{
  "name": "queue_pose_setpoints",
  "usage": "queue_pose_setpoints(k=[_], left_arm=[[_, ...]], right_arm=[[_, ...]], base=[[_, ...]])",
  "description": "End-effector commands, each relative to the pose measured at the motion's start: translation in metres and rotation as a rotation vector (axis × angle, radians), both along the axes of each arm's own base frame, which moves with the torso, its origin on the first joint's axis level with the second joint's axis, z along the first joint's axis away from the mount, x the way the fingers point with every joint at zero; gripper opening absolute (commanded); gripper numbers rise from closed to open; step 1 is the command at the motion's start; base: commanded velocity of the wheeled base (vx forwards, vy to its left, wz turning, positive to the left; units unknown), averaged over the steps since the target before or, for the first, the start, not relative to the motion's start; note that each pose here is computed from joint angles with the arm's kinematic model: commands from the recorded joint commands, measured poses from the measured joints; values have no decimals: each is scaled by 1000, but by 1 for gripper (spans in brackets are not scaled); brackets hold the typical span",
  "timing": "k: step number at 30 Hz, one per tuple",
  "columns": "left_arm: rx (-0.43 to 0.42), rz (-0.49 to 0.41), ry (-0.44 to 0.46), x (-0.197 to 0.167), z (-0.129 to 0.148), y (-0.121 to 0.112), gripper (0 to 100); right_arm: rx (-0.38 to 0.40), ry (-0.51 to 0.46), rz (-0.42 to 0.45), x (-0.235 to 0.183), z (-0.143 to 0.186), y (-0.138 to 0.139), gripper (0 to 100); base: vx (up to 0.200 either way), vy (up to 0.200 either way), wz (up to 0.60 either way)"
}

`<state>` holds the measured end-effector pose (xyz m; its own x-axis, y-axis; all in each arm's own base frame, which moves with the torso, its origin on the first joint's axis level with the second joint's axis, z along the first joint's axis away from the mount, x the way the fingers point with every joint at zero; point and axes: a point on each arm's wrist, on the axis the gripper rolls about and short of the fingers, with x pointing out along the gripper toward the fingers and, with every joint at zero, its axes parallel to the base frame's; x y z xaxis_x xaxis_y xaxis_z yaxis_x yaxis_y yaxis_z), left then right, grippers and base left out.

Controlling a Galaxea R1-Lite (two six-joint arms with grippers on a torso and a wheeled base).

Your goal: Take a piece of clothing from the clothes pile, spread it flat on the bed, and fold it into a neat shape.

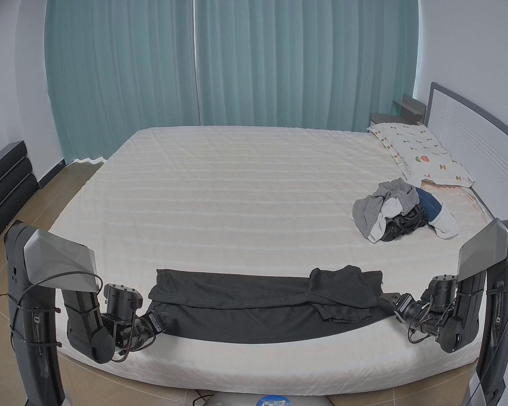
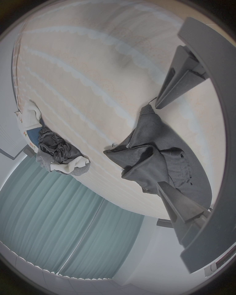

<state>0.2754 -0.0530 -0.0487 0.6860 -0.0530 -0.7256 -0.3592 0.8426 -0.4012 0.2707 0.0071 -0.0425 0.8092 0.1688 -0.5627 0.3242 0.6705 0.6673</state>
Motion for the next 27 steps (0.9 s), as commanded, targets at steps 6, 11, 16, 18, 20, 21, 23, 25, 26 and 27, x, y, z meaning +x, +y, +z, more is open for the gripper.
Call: queue_pose_setpoints(k=[6,11,16,18,20,21,23,25,26,27], left_arm=[[6,1,-8,9,-7,-1,100],[18,17,-10,7,-5,3,0],[15,29,-6,7,-6,6,0],[15,39,-11,8,-5,8,0],[14,43,-9,8,-5,9,0],[14,44,-11,8,-5,10,0],[14,44,-9,8,-5,10,0],[12,46,-11,8,-5,10,0],[10,51,-13,9,-5,12,0],[10,51,-13,9,-5,12,0]], right_arm=[[-1,-2,3,-1,0,1,100],[-44,19,29,-8,-1,1,100],[-51,25,56,-8,-4,7,100],[-62,35,58,-6,-9,10,100],[-74,40,54,-3,-15,12,100],[-79,37,52,0,-18,13,100],[-83,32,49,3,-20,13,100],[-86,16,49,9,-22,13,100],[-86,2,46,14,-23,13,100],[-88,-2,44,16,-24,12,100]], base=[[0,0,0],[0,0,0],[0,0,0],[0,0,0],[0,0,0],[0,0,0],[0,0,0],[0,0,0],[0,0,0],[0,0,0]])
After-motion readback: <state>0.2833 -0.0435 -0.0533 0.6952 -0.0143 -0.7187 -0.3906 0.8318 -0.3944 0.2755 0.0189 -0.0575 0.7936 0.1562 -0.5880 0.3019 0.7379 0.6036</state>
